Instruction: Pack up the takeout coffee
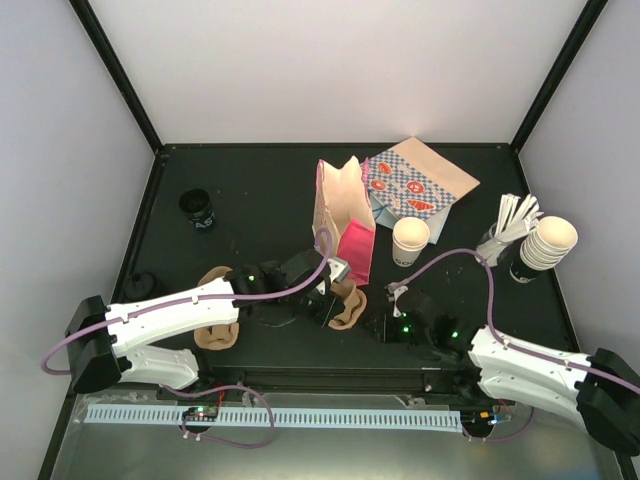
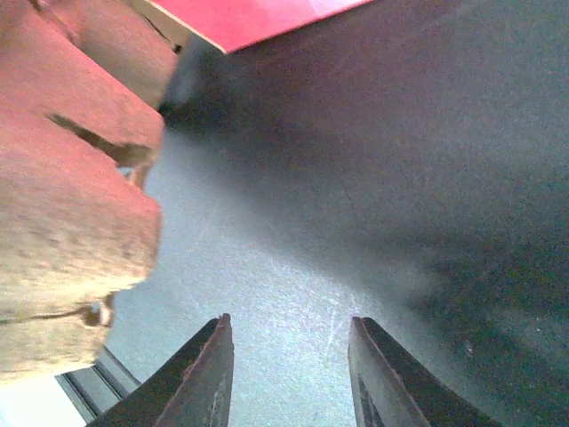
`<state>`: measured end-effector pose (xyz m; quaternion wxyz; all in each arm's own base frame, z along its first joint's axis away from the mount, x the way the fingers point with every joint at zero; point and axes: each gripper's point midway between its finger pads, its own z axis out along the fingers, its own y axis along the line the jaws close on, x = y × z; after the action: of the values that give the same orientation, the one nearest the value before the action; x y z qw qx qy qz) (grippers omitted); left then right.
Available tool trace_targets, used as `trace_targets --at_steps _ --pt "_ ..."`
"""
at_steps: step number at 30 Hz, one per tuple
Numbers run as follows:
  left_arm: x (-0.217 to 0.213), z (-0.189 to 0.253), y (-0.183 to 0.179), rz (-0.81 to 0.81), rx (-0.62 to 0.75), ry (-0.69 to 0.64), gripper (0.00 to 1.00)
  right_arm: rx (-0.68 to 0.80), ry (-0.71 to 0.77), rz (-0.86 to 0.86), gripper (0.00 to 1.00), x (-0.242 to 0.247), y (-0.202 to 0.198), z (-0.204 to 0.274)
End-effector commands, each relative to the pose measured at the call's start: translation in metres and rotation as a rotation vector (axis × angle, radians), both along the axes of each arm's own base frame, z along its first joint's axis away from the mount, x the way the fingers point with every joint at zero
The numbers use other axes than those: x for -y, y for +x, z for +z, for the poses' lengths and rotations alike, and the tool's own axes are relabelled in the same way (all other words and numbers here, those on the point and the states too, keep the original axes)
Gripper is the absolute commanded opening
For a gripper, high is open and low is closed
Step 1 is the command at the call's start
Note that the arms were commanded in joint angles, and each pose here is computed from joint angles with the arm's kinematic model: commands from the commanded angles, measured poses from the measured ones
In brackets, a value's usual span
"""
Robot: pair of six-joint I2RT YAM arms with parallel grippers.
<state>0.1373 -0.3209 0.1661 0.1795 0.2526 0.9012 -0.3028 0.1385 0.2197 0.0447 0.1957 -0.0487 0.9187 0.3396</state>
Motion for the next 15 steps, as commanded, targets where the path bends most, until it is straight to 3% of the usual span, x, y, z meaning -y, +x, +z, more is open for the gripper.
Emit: trace_targets --at_steps 1,15 --pt "0.006 0.010 0.005 0.005 0.007 -0.025 0.03 0.081 0.017 -0.020 0.40 0.000 0.012 0.022" --pt "0.008 0.006 0.004 -0.003 -0.005 -0.022 0.03 0.171 0.096 0.009 0.43 -0.009 0.017 0.059"
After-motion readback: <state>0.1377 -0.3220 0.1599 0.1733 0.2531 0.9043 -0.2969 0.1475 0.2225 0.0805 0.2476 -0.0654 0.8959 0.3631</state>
